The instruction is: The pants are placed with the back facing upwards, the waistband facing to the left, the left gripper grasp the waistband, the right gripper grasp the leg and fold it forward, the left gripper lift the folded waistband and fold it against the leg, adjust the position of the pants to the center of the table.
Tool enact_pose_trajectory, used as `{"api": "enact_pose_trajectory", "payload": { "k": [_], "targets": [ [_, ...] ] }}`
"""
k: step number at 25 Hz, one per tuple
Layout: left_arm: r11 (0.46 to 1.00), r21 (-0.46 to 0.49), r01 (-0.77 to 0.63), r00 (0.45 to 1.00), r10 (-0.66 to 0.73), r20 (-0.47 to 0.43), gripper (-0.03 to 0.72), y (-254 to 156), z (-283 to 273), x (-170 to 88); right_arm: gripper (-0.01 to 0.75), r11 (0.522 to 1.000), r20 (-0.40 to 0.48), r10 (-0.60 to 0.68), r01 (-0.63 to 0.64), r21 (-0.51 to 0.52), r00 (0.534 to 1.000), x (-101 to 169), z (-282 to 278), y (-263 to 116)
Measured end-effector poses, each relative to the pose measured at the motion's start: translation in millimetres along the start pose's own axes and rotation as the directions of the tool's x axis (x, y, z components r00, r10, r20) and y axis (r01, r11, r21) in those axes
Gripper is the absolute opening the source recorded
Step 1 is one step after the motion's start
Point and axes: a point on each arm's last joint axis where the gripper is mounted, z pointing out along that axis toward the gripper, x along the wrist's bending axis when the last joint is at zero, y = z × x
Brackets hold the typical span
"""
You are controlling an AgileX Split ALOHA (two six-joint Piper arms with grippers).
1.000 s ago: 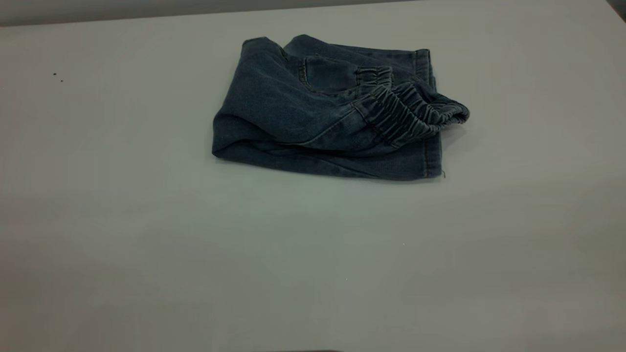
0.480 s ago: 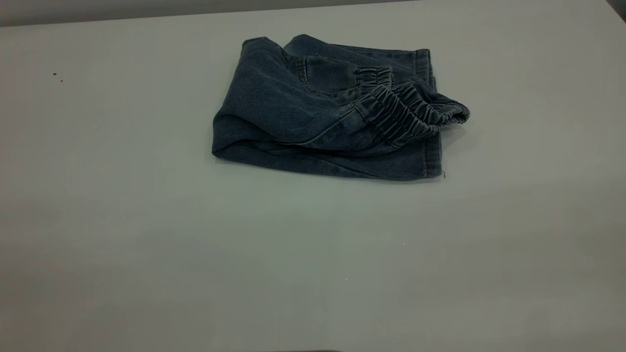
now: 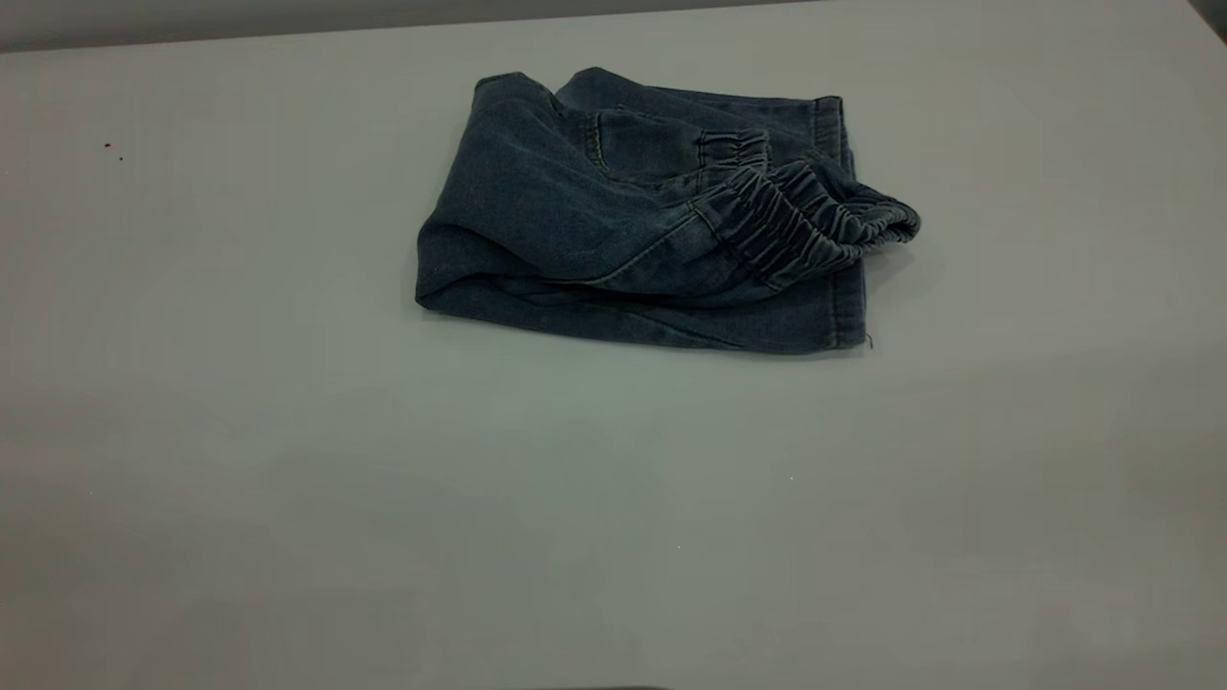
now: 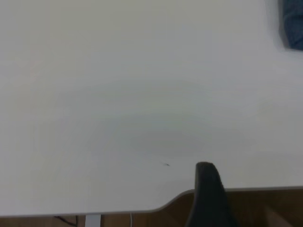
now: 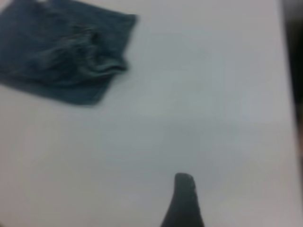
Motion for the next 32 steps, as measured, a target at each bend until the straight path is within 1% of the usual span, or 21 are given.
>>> {"api": "enact_pose_trajectory", "payload": {
  "k": [3, 10, 32],
  "targets": [
    [1.0, 0.0, 0.001, 1.0, -0.001, 0.0, 0.421, 0.0, 0.0, 0.0, 0.495, 1.0, 0.016, 0.0, 0.0, -0.004, 1.0, -1.5, 0.0, 0.3],
    [1.0, 0.0, 0.002, 1.0, -0.002, -0.002, 0.421, 0.0, 0.0, 0.0, 0.495, 1.0, -0.008, 0.005, -0.005, -0.004, 1.0, 0.7, 0.0, 0.4],
    [1.0, 0.0, 0.002, 1.0, -0.002, -0.002, 0.421, 0.0, 0.0, 0.0, 0.495, 1.0, -0.011, 0.004, -0.004, -0.005, 1.0, 1.0, 0.0, 0.4]
  ]
}}
